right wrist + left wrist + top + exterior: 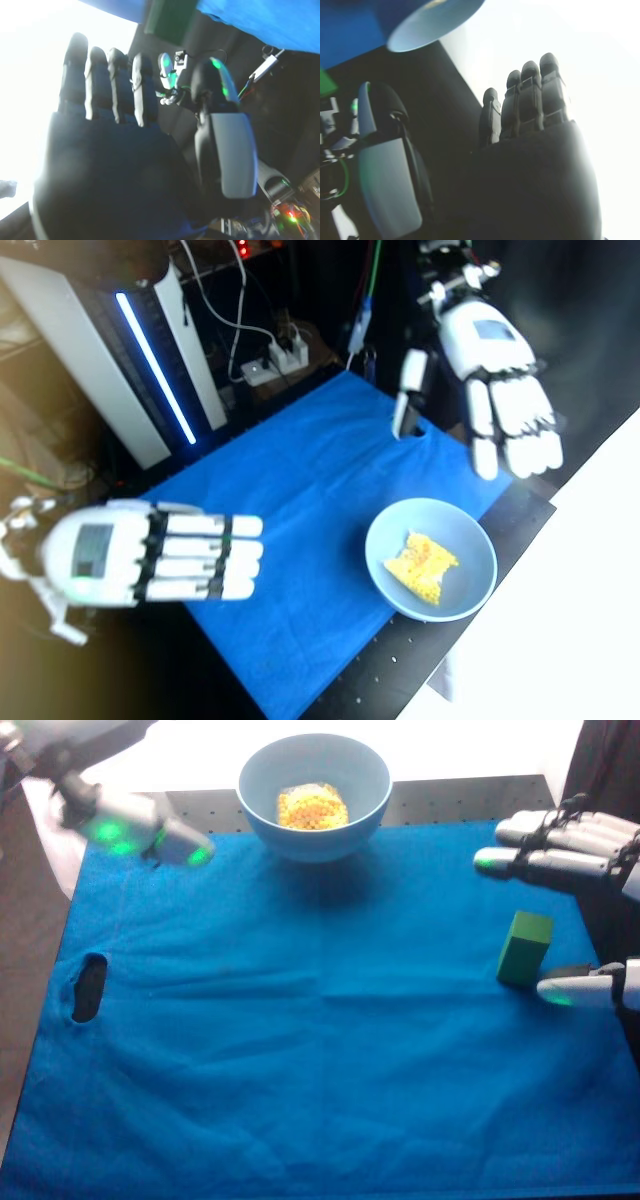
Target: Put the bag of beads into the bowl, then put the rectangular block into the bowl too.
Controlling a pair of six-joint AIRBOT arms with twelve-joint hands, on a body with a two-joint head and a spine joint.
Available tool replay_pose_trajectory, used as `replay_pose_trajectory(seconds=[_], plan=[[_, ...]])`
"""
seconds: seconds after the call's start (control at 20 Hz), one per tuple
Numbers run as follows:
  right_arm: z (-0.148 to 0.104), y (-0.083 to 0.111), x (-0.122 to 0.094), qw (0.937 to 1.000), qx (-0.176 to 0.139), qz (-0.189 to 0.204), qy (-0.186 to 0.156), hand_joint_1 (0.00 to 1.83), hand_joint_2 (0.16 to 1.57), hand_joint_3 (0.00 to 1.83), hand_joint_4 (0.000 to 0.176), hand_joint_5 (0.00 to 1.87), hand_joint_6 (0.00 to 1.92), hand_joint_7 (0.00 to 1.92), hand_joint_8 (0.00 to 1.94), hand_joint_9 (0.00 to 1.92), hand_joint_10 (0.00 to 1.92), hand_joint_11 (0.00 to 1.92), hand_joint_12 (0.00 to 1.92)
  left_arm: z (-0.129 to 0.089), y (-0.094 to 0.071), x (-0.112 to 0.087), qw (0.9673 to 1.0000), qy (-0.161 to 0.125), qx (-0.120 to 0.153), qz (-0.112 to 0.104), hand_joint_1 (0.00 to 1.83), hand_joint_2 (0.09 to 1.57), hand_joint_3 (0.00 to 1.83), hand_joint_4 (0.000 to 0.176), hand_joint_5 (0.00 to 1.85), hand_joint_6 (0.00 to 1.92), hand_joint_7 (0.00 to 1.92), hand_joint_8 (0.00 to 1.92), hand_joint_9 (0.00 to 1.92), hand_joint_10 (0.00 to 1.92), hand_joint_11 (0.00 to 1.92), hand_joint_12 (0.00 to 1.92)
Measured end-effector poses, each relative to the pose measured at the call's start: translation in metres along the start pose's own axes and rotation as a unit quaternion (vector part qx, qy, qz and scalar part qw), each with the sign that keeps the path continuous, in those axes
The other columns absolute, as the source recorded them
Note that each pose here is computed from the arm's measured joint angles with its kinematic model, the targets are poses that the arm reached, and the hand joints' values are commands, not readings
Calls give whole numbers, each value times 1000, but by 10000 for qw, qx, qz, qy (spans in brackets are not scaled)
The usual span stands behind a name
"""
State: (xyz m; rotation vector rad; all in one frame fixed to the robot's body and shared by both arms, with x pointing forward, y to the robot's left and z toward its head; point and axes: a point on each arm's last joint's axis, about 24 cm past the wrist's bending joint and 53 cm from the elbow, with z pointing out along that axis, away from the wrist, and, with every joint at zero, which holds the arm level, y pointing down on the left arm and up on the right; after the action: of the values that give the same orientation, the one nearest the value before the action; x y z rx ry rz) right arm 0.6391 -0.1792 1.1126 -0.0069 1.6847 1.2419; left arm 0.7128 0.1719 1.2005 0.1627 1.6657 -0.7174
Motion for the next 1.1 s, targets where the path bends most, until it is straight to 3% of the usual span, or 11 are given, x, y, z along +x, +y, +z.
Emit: replay_pose_trajectory(seconds=[0.05,0.15,0.3,0.4,0.5,0.55,0.6,0.65,0.8,1.0,1.1], plan=[[0,-1,-2,10000,13,-8,-17,904,985,0,18,147,3,54,4,54,3,0,343,-14,2,8,10000,52,-15,-74,791,880,0,176,85,6,127,1,137,1,0,490],[1,-4,1,10000,33,4,-7,917,979,0,8,157,2,64,2,51,1,0,301,-28,4,22,9997,187,-43,-118,790,871,0,176,92,4,142,2,152,4,0,587],[7,-17,18,9997,207,66,142,860,937,0,93,213,0,121,0,108,2,5,487,-55,1,38,9992,253,-40,-319,814,895,2,169,163,3,197,3,170,0,0,643],[8,-24,20,9994,297,74,159,849,910,2,110,208,0,125,0,142,2,0,566,-68,5,42,9987,250,-115,-422,792,907,7,172,154,0,207,5,172,1,0,633],[9,-30,19,9992,381,73,133,772,860,0,139,221,3,177,8,210,16,51,685,-79,7,44,9981,197,-176,-552,773,898,0,149,143,1,202,1,179,4,0,571],[9,-32,18,9991,404,71,117,730,853,0,141,246,0,189,0,220,1,5,866,-85,6,46,9977,132,-179,-641,755,899,0,121,118,0,163,0,178,2,0,576],[9,-33,18,9990,416,62,133,730,853,0,141,246,0,189,0,220,1,5,866,-89,7,49,9972,113,-211,-715,755,899,0,121,118,0,163,0,178,2,0,576],[9,-34,19,9990,417,40,142,695,857,0,89,284,6,213,4,234,4,0,871,-95,6,53,9966,89,-216,-786,753,896,0,87,122,1,155,0,177,0,0,576],[12,-44,18,9984,556,37,126,677,890,1,66,305,0,280,3,298,9,18,1026,-102,14,58,9952,50,-355,-910,782,909,3,79,118,3,149,4,169,0,0,590],[17,-42,19,9986,511,46,111,819,932,2,78,388,4,358,5,384,13,38,1242,-103,17,53,9945,-77,-401,-969,812,923,6,70,136,5,171,5,180,3,0,623],[21,-40,17,9988,472,65,66,959,963,3,58,522,5,627,27,658,79,306,1249,-104,18,55,9945,-41,-412,-966,851,942,10,64,139,2,176,3,179,2,0,655]])
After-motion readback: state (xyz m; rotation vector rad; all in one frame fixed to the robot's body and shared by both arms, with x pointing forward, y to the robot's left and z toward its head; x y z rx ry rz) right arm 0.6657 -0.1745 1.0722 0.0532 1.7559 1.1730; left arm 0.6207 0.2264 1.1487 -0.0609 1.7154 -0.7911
